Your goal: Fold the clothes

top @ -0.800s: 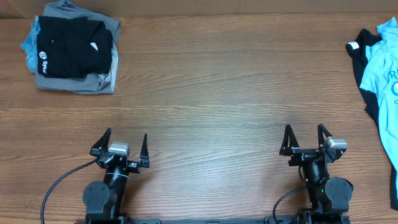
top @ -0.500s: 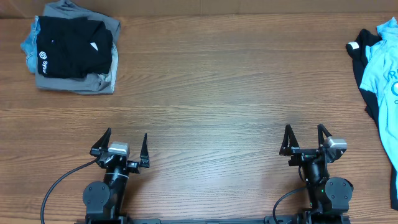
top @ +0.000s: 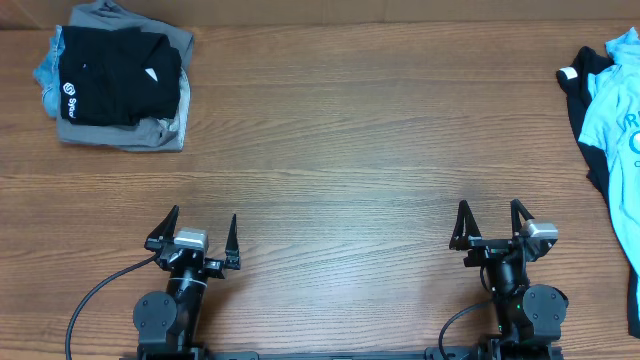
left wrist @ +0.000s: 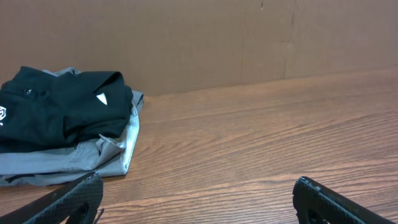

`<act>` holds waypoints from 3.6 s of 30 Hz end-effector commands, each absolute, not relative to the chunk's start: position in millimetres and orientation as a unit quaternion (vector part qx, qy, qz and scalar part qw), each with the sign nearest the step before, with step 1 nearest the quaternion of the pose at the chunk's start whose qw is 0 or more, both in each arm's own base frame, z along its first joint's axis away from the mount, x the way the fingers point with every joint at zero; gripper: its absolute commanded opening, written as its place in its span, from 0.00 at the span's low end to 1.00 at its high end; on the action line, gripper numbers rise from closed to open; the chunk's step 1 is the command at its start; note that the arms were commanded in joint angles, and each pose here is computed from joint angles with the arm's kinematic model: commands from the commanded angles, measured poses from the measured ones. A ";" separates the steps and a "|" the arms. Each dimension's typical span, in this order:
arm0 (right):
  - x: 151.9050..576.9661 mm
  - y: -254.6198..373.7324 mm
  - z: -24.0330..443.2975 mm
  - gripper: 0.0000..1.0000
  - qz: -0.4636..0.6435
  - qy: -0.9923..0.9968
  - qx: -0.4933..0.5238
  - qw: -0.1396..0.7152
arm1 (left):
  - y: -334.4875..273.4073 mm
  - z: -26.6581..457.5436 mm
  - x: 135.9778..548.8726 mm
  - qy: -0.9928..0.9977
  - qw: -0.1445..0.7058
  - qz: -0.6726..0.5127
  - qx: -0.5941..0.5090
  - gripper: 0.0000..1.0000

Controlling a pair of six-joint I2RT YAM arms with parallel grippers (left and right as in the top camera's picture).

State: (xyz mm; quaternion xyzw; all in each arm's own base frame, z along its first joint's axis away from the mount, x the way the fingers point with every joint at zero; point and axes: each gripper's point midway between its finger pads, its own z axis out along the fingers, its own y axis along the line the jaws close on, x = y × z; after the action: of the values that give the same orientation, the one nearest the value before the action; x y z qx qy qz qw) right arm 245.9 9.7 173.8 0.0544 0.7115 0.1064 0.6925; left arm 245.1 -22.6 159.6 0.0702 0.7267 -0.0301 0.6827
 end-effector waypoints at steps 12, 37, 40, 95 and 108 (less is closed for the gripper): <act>245.9 10.1 171.8 1.00 0.106 0.711 0.051 0.694 | -22.0 159.4 244.8 0.725 0.685 -0.021 0.076 1.00; 209.7 42.0 323.5 1.00 0.328 0.540 0.061 0.773 | -22.1 159.4 244.9 0.725 0.684 -0.021 0.076 1.00; 222.7 29.4 339.0 1.00 0.271 0.573 0.079 0.770 | -22.0 159.4 244.8 0.725 0.685 -0.021 0.076 1.00; 483.5 -306.4 65.0 0.89 -0.167 0.883 0.353 0.259 | -22.1 159.4 244.9 0.725 0.684 -0.021 0.076 1.00; 483.4 -309.8 44.5 0.81 -0.136 0.889 0.357 0.253 | -22.0 159.4 244.8 0.725 0.685 -0.021 0.076 1.00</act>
State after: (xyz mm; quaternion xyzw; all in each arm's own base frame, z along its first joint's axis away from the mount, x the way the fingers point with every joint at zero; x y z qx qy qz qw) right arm 474.2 -309.6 36.6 0.3616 0.8903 -0.1392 0.2392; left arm 245.2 -21.4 159.4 0.0678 0.7272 -0.0277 0.6825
